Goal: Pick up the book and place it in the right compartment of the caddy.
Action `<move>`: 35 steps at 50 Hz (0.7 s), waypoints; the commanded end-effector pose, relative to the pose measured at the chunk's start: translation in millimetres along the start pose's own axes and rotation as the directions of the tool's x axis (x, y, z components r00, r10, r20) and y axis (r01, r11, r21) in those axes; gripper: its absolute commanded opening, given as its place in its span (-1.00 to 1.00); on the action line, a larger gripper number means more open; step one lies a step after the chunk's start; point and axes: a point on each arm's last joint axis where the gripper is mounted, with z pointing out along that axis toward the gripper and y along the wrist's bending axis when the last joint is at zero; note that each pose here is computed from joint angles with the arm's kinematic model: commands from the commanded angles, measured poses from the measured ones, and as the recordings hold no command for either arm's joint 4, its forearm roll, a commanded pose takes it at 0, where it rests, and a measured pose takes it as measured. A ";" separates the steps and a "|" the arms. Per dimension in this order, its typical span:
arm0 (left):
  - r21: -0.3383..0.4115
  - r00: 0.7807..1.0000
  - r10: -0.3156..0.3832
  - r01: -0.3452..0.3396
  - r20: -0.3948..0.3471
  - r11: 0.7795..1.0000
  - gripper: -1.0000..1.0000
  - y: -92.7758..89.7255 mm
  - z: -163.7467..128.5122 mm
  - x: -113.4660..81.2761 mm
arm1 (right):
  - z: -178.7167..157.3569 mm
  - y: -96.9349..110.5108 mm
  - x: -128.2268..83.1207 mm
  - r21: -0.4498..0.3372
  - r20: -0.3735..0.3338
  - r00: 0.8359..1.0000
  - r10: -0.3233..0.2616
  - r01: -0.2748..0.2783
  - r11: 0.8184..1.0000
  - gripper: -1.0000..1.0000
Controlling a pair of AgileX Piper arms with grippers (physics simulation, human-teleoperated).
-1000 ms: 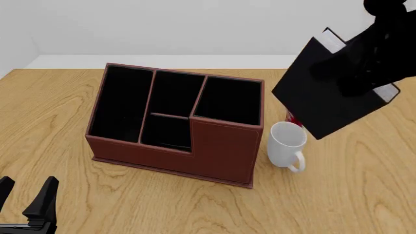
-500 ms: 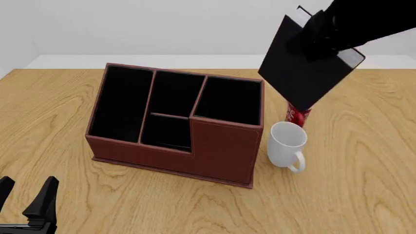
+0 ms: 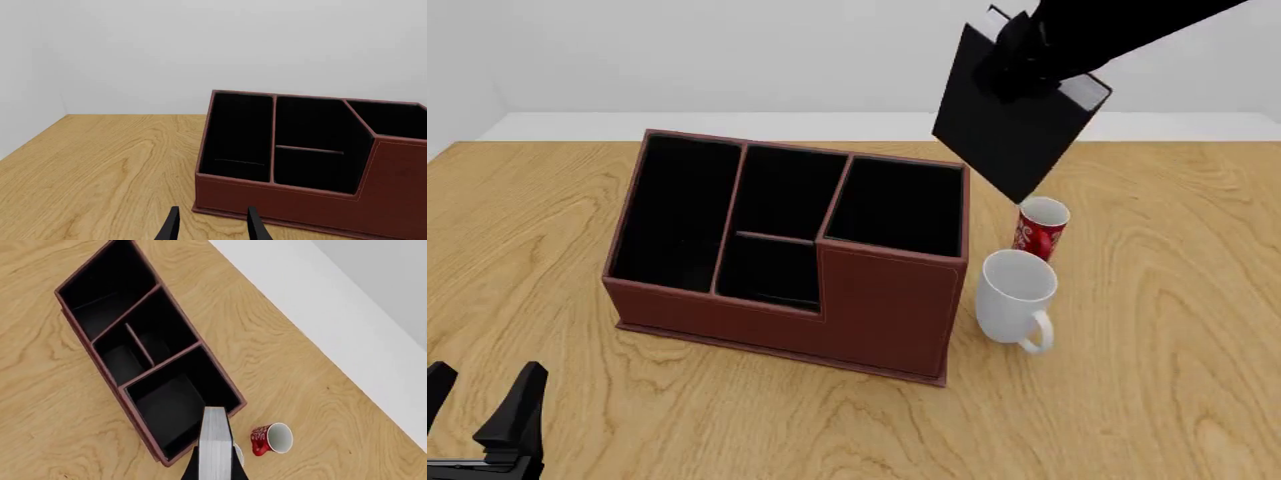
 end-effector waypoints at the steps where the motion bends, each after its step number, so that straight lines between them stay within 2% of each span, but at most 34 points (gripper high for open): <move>1: 0.000 1.000 0.000 0.000 0.000 1.000 1.00 0.0 0.0 0.0 | 10.2 -3.5 -10.3 0.005 0.011 1.000 0.001 -0.001 1.000 -1.00; 35: 0.000 1.000 0.000 0.000 0.000 1.000 1.00 0.0 0.0 0.0 | 34.9 9.3 -30.5 -0.036 0.028 0.999 -0.033 0.034 0.999 -1.00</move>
